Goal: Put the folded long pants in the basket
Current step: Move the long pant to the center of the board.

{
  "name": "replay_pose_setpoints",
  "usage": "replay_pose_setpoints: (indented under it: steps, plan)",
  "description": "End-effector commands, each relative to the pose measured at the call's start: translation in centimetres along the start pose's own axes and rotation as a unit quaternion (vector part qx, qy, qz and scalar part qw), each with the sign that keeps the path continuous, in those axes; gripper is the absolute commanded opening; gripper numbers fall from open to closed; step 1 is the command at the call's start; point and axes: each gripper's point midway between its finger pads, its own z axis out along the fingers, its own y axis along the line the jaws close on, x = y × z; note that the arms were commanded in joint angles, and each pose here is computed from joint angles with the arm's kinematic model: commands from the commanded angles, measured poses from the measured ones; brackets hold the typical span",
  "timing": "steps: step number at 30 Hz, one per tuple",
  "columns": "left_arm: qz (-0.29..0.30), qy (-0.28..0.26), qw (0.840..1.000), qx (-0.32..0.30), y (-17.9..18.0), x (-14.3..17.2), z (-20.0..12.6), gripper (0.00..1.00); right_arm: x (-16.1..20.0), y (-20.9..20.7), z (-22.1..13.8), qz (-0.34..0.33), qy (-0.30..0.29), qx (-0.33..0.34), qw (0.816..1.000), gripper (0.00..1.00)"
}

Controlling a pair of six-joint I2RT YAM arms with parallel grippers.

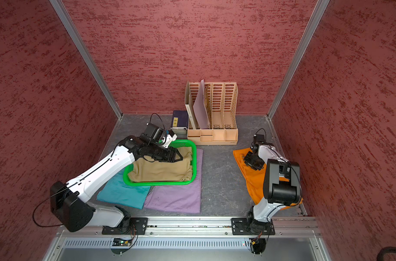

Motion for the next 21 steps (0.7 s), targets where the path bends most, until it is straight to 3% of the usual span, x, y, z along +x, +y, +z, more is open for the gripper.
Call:
replay_pose_setpoints:
  steps: [1,3,7,13,16,21]
  plan:
    - [0.0,-0.002,1.0,0.003,-0.2,-0.1,0.6,0.63,4.8,-1.8,-1.2,-0.069,0.05,0.077,0.993,0.43]
    - [0.0,0.001,1.0,0.004,-0.3,0.1,0.9,0.63,4.3,-1.2,-2.1,-0.08,0.023,0.073,0.994,0.5]
    - [0.007,0.003,1.0,0.011,-1.3,0.0,0.9,0.63,0.7,0.8,-3.6,-0.059,-0.048,0.041,0.996,0.52]
    - [0.024,-0.004,0.999,0.021,-3.3,-0.4,0.2,0.65,-3.8,3.5,-0.8,-0.019,-0.06,0.003,0.998,0.35]
    - [0.028,-0.002,0.999,0.025,-3.9,-0.3,0.5,0.67,-2.5,4.5,1.4,-0.03,-0.011,-0.003,0.999,0.33]
    - [0.025,0.0,0.999,0.028,-4.3,-0.8,1.6,0.68,2.3,6.5,2.8,-0.105,0.035,-0.018,0.994,0.29]
